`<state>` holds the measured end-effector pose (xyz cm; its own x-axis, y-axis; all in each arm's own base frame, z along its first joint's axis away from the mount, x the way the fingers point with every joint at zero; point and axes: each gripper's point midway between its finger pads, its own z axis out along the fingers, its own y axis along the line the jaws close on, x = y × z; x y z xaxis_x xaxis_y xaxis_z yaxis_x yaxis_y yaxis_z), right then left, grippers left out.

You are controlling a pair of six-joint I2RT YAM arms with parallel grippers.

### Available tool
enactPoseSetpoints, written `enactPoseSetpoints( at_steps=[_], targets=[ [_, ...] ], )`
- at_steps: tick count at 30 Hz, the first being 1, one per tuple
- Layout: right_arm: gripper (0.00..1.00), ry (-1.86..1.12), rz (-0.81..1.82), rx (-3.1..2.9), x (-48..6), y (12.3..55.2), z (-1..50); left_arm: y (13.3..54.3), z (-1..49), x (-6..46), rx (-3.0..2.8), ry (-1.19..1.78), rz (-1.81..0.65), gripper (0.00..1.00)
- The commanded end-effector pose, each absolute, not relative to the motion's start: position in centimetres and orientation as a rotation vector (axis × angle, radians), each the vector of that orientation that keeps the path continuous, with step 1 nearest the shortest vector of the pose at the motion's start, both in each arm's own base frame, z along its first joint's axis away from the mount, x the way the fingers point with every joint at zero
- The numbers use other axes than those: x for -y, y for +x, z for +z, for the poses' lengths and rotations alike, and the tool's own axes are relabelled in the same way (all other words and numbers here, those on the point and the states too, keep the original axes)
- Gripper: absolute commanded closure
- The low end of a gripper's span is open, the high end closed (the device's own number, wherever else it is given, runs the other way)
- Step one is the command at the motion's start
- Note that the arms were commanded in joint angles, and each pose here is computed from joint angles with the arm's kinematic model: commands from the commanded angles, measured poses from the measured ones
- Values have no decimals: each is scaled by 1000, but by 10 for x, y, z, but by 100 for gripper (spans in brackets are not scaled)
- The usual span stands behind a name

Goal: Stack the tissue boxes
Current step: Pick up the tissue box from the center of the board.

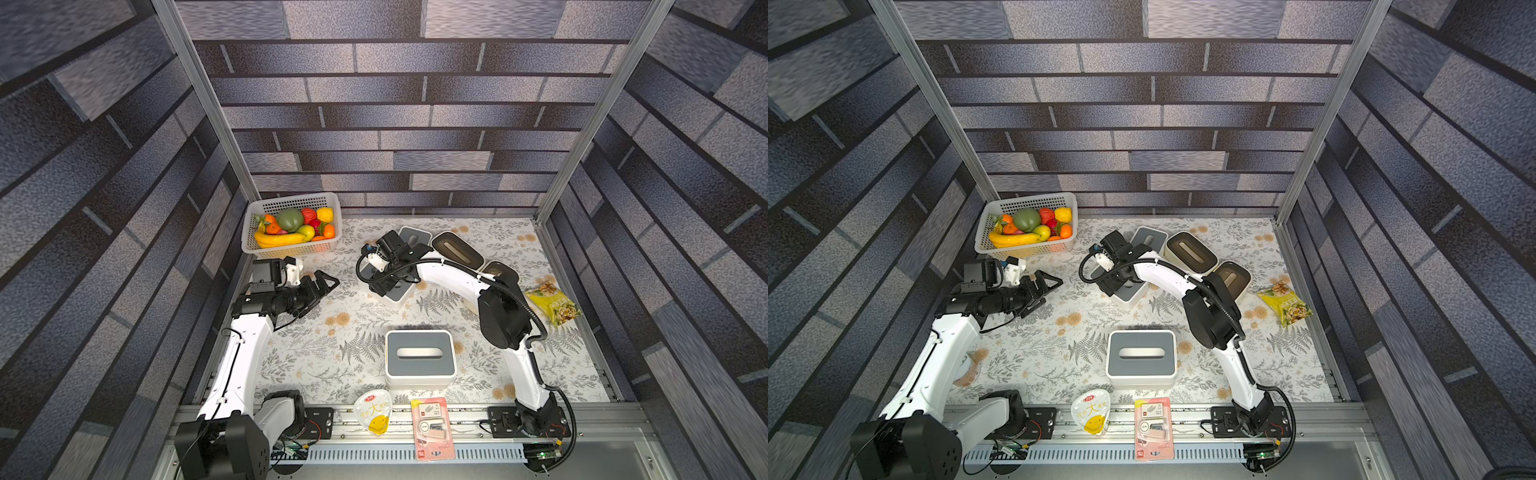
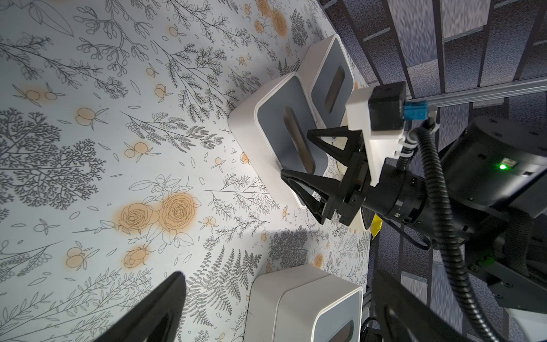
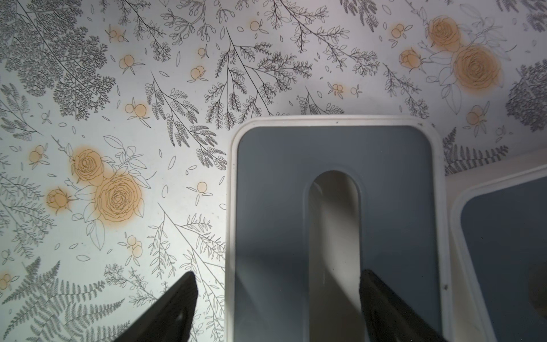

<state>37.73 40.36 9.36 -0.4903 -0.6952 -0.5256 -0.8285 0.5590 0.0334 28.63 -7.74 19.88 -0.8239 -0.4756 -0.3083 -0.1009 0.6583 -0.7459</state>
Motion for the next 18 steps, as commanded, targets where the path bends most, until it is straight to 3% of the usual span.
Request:
enactPoseSetpoints(
  at_steps=[1,9,18],
  targets=[
    [16,-1234,418,-2389,-402,374,84,286,194,78,-2400,-424,-1043,0],
    [18,-1257,420,-2408,-400,371,74,286,192,77,-2408,-430,-1042,0],
    [25,-1258,399,-2433,-399,372,65,285,190,78,-2418,-433,-1046,0]
  ],
)
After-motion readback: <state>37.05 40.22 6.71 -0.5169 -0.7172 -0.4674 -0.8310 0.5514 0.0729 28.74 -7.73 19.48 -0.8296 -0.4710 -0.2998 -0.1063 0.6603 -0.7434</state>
